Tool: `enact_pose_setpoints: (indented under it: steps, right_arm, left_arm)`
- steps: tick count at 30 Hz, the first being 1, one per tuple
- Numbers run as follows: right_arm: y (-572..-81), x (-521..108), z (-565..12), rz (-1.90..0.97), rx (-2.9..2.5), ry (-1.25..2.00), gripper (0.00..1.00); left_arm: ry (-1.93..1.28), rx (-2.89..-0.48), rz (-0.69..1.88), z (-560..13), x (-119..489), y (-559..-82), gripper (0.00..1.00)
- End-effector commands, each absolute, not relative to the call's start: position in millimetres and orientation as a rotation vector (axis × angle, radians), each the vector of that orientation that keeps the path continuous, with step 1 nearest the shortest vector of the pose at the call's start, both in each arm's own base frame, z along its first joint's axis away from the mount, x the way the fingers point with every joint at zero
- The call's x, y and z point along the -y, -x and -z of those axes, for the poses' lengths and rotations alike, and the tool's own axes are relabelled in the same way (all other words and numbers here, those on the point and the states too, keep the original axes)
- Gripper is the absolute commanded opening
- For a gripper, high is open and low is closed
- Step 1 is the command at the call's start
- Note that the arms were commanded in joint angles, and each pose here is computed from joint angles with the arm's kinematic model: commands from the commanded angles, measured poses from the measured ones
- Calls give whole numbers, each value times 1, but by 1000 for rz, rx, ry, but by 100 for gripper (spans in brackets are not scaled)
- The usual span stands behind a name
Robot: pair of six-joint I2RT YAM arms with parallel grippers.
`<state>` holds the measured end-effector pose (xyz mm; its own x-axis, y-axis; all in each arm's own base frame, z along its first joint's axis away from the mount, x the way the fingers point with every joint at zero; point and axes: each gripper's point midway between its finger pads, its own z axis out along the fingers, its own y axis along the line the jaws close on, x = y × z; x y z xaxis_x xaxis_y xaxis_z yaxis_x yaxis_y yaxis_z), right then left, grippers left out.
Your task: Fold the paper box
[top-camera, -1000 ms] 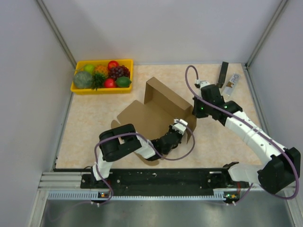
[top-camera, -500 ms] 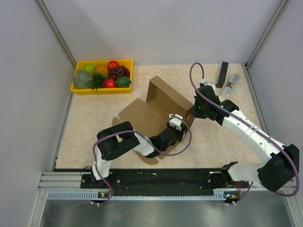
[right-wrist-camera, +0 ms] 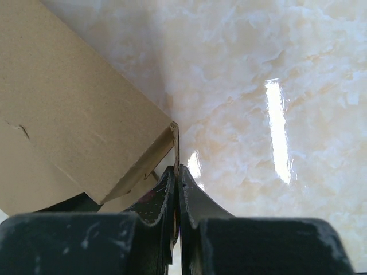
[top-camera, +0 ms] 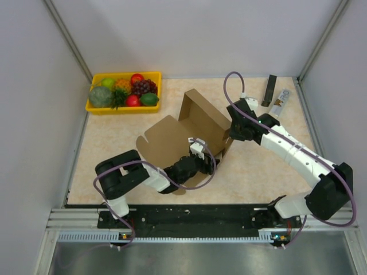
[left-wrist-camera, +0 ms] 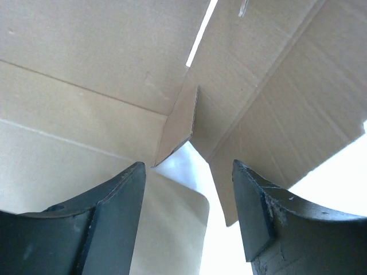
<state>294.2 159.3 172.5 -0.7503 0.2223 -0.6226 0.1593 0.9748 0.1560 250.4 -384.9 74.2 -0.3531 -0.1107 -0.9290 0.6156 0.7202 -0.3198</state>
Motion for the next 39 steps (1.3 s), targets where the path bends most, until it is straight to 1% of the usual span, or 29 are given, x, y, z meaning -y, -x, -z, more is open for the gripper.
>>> enact_pose_setpoints:
  steps: [1, 2, 4, 5, 8, 9, 12, 13, 14, 20, 22, 25, 29, 31, 32, 34, 35, 37, 39]
  right_arm:
    - [-298, -160, -183, -75, -2410, -271, 0]
    - [-298, -159, -182, -66, -2413, -271, 0]
    - [-299, -159, -182, -55, -2411, -268, 0]
    - [-299, -160, -181, -53, -2415, -269, 0]
    - [-298, -163, -178, -48, -2425, -261, 0]
    - [-297, -163, -177, -42, -2427, -263, 0]
    - [-296, -164, -172, -32, -2432, -292, 1]
    - [-296, -164, -170, -23, -2434, -297, 1]
    - [-296, -163, -169, -12, -2433, -311, 1]
    - [-293, -164, -164, 58, -2426, -347, 2]
    - [-293, -164, -162, 71, -2423, -374, 2]
    - [-292, -161, -160, 89, -2409, -426, 3]
    - [-293, -151, -164, 157, -2371, -442, 3]
    - [-294, -149, -166, 171, -2360, -445, 3]
    - [-295, -147, -167, 183, -2353, -445, 3]
    - [-294, -146, -166, 194, -2353, -450, 3]
    - [-294, -145, -165, 204, -2355, -449, 3]
    - [-293, -144, -163, 217, -2354, -468, 3]
    - [-293, -144, -160, 227, -2360, -479, 3]
  left_arm:
    - [-352, -1722, 936, -110, 371, -240, 67]
    - [-338, -1705, 960, -120, 366, -238, 67]
    - [-308, -1738, 953, -114, 350, -238, 67]
    - [-296, -1716, 965, -123, 346, -237, 64]
    - [-267, -1755, 933, -117, 331, -238, 57]
    - [-282, -1756, 950, -117, 331, -235, 56]
    - [-441, -1576, 1049, -145, 341, -216, 53]
    - [-516, -1529, 1093, -149, 343, -204, 53]
    - [-521, -1456, 1120, -165, 343, -200, 53]
    - [-692, -1298, 1127, -189, 349, -182, 64]
    - [-728, -1255, 1120, -195, 352, -181, 65]
    - [-720, -1218, 1135, -209, 351, -179, 64]
    - [-511, -1219, 1190, -232, 326, -189, 59]
    - [-421, -1268, 1219, -232, 317, -190, 59]
    - [-361, -1296, 1228, -232, 313, -194, 60]
    - [-340, -1294, 1234, -235, 307, -191, 64]
    - [-327, -1300, 1231, -236, 304, -192, 68]
    - [-280, -1352, 1191, -233, 298, -199, 71]
    - [-272, -1369, 1196, -239, 298, -201, 78]
